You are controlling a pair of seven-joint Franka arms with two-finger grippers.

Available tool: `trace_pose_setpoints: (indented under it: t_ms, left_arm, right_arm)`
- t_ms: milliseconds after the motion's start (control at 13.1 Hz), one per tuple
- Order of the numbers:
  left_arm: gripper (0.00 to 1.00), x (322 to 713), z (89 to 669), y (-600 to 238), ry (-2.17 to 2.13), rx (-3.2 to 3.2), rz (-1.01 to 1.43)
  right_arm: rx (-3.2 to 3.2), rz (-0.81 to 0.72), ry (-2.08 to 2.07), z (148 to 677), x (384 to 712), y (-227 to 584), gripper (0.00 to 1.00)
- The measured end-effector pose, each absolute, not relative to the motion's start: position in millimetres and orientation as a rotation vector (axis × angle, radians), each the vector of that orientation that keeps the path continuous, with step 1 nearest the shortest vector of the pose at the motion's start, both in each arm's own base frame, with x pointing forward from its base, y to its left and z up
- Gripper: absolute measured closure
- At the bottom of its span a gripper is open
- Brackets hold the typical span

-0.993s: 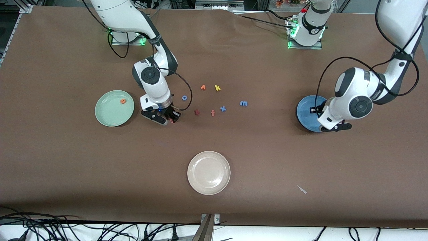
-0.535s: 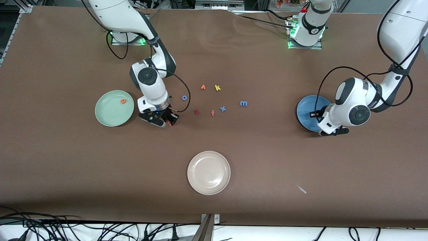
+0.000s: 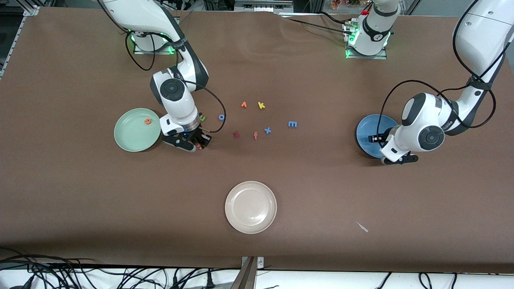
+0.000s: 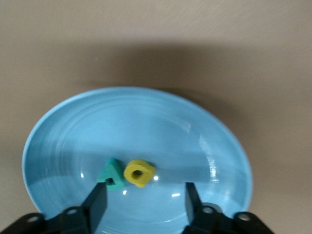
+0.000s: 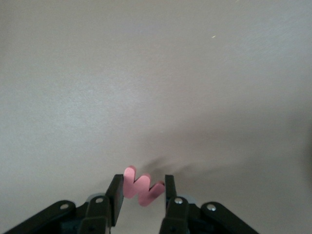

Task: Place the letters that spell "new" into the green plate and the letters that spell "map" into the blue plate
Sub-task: 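Carry the pink w to the green plate while the left gripper grasps the blue m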

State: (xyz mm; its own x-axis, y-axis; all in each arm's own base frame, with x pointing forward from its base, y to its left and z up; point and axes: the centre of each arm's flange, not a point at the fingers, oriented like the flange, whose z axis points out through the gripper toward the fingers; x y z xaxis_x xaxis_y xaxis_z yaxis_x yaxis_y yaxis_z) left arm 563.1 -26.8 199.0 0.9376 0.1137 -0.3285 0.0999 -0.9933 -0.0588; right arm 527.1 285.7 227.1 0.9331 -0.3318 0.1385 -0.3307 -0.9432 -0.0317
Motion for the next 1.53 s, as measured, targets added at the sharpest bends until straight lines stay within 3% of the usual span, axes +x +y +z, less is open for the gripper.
trace_pose_setpoints:
  t_ms: [153,229,535,993,1527]
  left_arm:
    - [0.01,570.6,224.1,-56.3,-0.177,-3.072,0.496]
    - [0.00,572.7,237.1,-74.4,-0.208,-3.093,0.487]
    - [0.00,562.2,259.9,-160.6,-0.407,-3.099,0.438]
    - [0.00,534.1,226.5,-272.9,-0.742,-3.111,0.371]
    - [0.00,489.0,181.3,-334.1,-0.501,-3.077,0.351]
  right_arm:
    - [-3.109,-0.203,0.469,246.0,530.4,276.0,0.62]
    - [-3.124,-0.189,0.444,253.9,531.7,270.2,0.62]
    - [-3.186,-0.103,0.343,284.6,535.7,239.8,0.62]
    - [-3.203,-0.084,0.211,308.9,535.2,184.0,0.62]
    - [-3.215,-0.005,0.071,306.2,519.5,100.6,0.62]
